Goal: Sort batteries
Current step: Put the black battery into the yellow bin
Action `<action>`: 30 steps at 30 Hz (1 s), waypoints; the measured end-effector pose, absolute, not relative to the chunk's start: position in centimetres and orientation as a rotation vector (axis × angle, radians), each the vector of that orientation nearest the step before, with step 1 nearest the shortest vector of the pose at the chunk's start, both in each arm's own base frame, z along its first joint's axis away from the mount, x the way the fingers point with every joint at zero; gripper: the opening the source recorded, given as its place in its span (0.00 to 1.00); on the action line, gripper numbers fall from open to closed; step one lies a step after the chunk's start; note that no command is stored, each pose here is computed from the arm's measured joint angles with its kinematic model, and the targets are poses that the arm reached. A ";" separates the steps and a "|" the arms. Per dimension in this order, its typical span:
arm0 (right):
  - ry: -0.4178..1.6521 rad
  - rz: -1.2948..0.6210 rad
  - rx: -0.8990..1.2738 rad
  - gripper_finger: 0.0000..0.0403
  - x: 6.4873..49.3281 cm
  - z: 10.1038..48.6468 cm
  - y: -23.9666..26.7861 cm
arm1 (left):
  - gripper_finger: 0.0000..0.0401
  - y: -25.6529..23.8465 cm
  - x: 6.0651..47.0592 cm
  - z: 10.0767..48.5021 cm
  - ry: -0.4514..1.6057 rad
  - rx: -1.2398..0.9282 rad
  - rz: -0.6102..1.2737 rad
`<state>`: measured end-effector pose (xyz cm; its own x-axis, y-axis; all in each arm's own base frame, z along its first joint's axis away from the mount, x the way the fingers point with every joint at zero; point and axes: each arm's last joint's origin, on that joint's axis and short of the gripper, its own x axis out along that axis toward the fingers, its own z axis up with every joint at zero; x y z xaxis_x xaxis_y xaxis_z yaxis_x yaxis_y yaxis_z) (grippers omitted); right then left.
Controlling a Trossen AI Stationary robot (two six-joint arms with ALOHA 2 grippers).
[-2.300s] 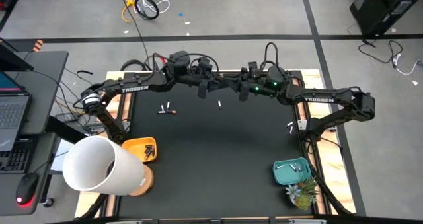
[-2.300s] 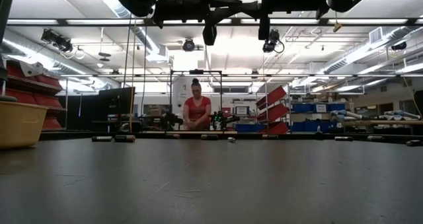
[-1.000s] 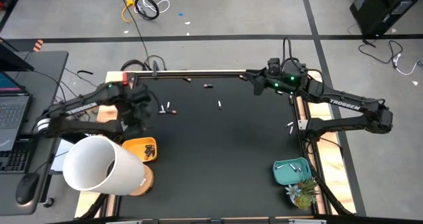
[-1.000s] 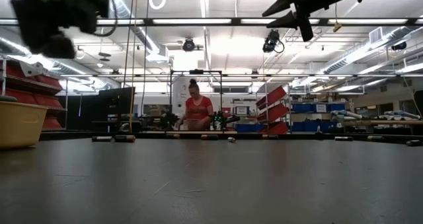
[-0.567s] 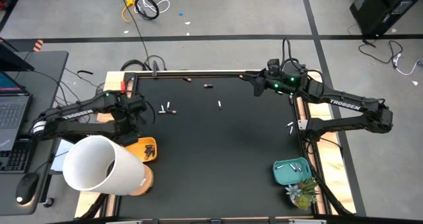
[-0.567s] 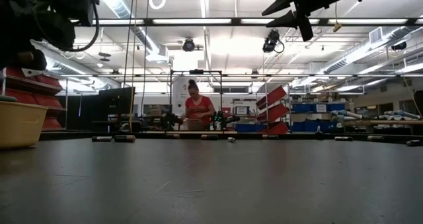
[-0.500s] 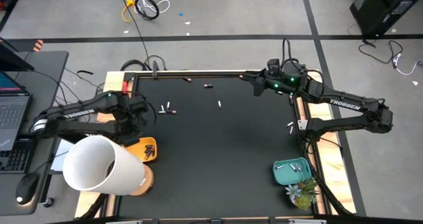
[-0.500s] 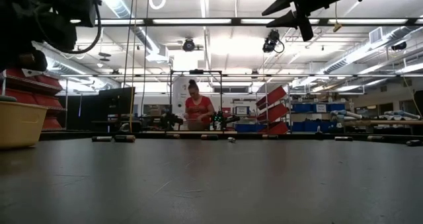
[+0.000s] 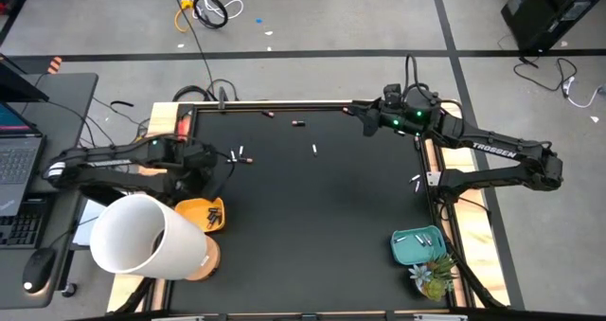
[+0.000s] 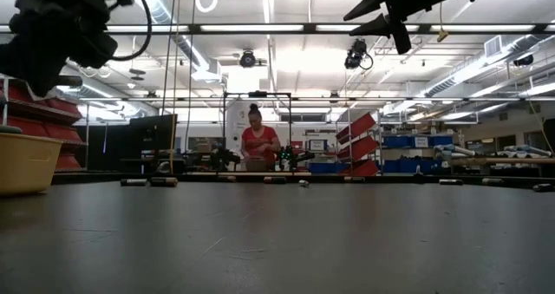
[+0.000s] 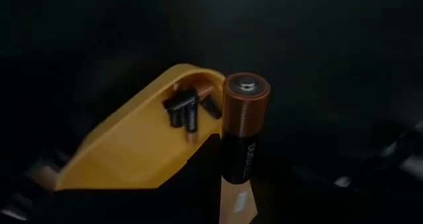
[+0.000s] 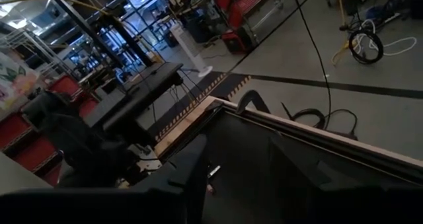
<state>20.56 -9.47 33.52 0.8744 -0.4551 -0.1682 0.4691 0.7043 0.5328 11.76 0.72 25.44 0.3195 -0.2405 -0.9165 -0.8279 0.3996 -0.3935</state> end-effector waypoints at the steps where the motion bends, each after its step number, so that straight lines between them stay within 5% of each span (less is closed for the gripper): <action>1: 0.025 -0.508 0.595 0.35 20.6 33.5 -9.5 | 0.16 0.5 11.7 25.6 1.198 -1.164 0.553; 13: 0.086 -0.293 0.600 0.35 20.8 33.6 -8.8 | 0.16 -2.6 12.1 24.8 1.143 -1.395 0.750; 30: 0.057 -0.181 0.573 0.35 20.9 34.1 -8.6 | 0.16 -5.3 11.2 21.7 1.115 -1.409 0.976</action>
